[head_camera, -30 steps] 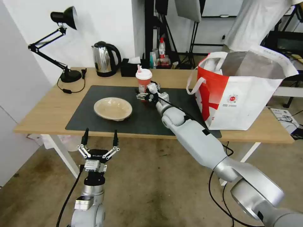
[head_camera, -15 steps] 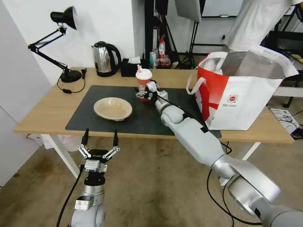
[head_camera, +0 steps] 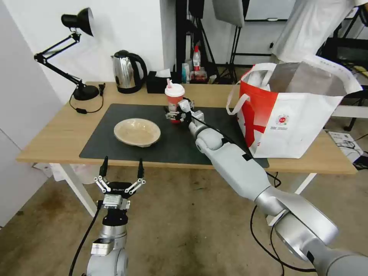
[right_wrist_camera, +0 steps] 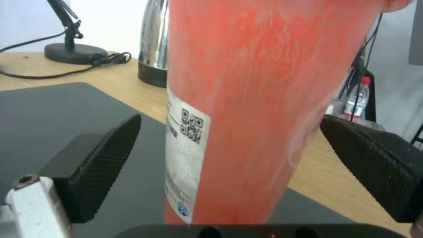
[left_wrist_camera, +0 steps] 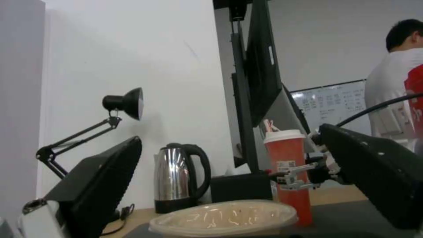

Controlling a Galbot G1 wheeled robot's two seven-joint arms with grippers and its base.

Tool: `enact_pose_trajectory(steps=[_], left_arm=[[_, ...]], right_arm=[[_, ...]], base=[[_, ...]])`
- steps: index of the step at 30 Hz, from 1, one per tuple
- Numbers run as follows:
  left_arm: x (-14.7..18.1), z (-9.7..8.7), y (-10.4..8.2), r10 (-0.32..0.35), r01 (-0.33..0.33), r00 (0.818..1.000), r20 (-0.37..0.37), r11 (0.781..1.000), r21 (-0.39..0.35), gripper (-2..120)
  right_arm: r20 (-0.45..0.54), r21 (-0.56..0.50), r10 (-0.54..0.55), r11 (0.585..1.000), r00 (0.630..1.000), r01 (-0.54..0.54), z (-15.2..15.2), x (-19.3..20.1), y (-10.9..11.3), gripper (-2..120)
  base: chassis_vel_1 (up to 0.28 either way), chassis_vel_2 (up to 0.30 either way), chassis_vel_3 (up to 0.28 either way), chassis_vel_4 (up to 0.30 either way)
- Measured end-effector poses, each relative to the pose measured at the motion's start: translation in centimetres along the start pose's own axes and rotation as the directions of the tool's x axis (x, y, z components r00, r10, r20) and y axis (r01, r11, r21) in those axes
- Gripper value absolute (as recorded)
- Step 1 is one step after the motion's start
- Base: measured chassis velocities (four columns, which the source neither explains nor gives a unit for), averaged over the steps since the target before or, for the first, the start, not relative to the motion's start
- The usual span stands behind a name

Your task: Pick up the trash from the table and place it into the takeout bag.

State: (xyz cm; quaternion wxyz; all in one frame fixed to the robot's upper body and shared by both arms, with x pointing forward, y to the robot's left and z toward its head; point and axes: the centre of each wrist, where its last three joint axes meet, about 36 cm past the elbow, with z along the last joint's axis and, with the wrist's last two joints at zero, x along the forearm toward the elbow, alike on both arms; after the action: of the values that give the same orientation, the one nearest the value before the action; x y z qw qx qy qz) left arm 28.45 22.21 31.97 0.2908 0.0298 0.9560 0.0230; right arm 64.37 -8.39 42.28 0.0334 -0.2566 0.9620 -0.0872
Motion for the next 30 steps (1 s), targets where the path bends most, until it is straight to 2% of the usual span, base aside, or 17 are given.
enact_pose_trajectory(steps=[9, 12, 15, 16, 21, 23, 30], left_arm=[[0.05, 0.04, 0.02, 0.000, 0.000, 1.000, -0.002, 1.000, -0.001, 100], [0.01, 0.05, 0.03, 0.000, 0.000, 1.000, -0.001, 1.000, -0.001, 100], [0.02, 0.06, 0.03, 0.000, 0.000, 1.000, -0.001, 1.000, -0.001, 100], [0.02, 0.06, 0.03, 0.000, 0.000, 1.000, -0.001, 1.000, -0.001, 100], [0.12, 0.06, 0.02, 0.000, 0.000, 1.000, -0.004, 1.000, -0.001, 100], [0.14, 0.06, 0.01, 0.000, 0.000, 1.000, -0.005, 1.000, -0.001, 100], [0.20, 0.11, -0.05, 0.002, -0.002, 1.000, -0.007, 1.000, -0.001, 100]], right_arm=[[0.003, 0.009, 0.000, 1.000, 1.000, 0.000, 0.22, -0.38, -0.10, 100], [0.004, 0.010, 0.001, 1.000, 1.000, -0.001, 0.21, -0.48, -0.07, 95], [0.006, 0.011, -0.002, 1.000, 1.000, 0.001, 0.26, -0.49, -0.08, 84], [0.006, 0.011, -0.002, 1.000, 1.000, 0.001, 0.26, -0.49, -0.08, 84], [0.012, 0.011, -0.011, 1.000, 1.000, 0.011, 0.42, -0.39, -0.19, 59], [0.012, 0.011, -0.012, 1.000, 1.000, 0.012, 0.48, -0.36, -0.22, 57], [0.018, 0.009, -0.016, 1.000, 1.000, 0.016, 0.73, -0.07, -0.18, 37]], base=[[0.000, 0.000, 0.000, 0.000], [0.000, 0.000, 0.000, 0.000], [0.000, 0.000, 0.000, 0.000], [0.000, 0.000, 0.000, 0.000], [0.000, 0.000, 0.000, 0.000], [0.000, 0.000, 0.000, 0.000], [0.000, 0.000, 0.000, 0.000]])
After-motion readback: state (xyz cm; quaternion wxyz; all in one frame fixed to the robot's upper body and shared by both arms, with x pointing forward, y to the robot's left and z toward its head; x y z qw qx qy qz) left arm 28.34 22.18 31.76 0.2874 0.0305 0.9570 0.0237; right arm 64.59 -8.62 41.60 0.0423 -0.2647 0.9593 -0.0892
